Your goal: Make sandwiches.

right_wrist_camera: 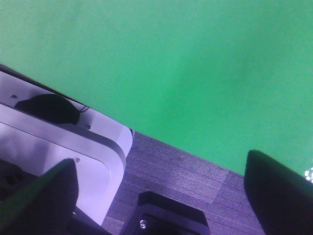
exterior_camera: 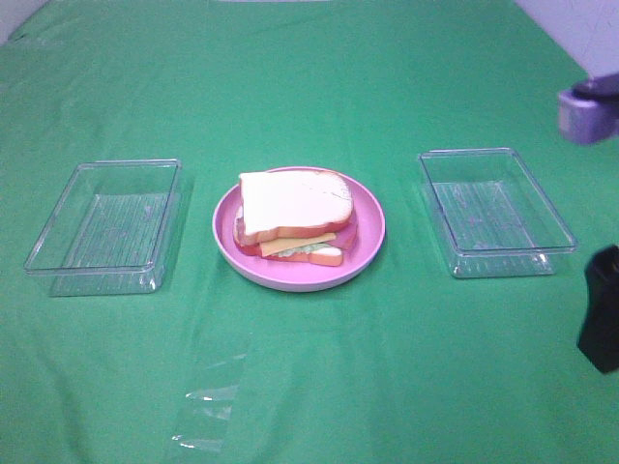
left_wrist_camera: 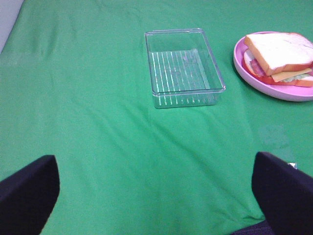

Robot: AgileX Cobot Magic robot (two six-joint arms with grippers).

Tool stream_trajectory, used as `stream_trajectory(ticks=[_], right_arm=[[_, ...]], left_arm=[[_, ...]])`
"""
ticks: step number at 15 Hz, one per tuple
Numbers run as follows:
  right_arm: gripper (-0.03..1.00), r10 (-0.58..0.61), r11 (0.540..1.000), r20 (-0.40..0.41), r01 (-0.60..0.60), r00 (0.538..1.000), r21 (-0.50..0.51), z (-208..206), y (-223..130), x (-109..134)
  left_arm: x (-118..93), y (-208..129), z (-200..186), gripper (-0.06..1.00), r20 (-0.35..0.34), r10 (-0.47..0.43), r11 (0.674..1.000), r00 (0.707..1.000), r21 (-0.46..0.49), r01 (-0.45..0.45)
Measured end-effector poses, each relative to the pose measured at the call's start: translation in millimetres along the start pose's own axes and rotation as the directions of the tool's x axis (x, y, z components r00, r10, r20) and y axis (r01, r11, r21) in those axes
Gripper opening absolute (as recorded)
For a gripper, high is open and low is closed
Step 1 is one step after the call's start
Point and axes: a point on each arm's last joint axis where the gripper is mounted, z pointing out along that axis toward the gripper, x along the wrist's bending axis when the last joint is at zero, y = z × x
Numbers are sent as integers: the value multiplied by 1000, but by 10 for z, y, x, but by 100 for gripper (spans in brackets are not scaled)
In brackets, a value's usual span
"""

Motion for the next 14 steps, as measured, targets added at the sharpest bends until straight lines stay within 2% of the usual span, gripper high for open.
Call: stream_trajectory(ticks=[2,4,6,7,8,9,10,12,14], right_arm=[[87,-8,999,32,9,999,-51,106,-263,-25],[87,41,994,39,-37,998,-102,182,-424,-90],[87,188,960,50,-172,981,-219,203,-627,-241],[87,278,925,53,-253,959,-282,187,-757,-305],[87,411,837,22,-367,911,-405,142,-1004,-310],[87,434,812,9,-386,901,-438,130,-1069,-288],[87,463,763,-7,-403,886,-505,107,-1196,-234],[87,467,689,-2,-366,884,-626,44,-1389,-138],[87,436,641,37,-282,899,-714,5,-1580,-34]], left_arm=[[0,0,0,99,0,0,1000,1000,0,0],[0,0,0,99,0,0,1000,1000,0,0],[0,0,0,99,0,0,1000,1000,0,0],[0,0,0,99,0,0,1000,1000,0,0],[0,0,0,99,0,0,1000,1000,0,0],[0,0,0,99,0,0,1000,1000,0,0],[0,0,0,99,0,0,1000,1000,0,0],[0,0,0,99,0,0,1000,1000,0,0],[0,0,0,99,0,0,1000,1000,0,0]])
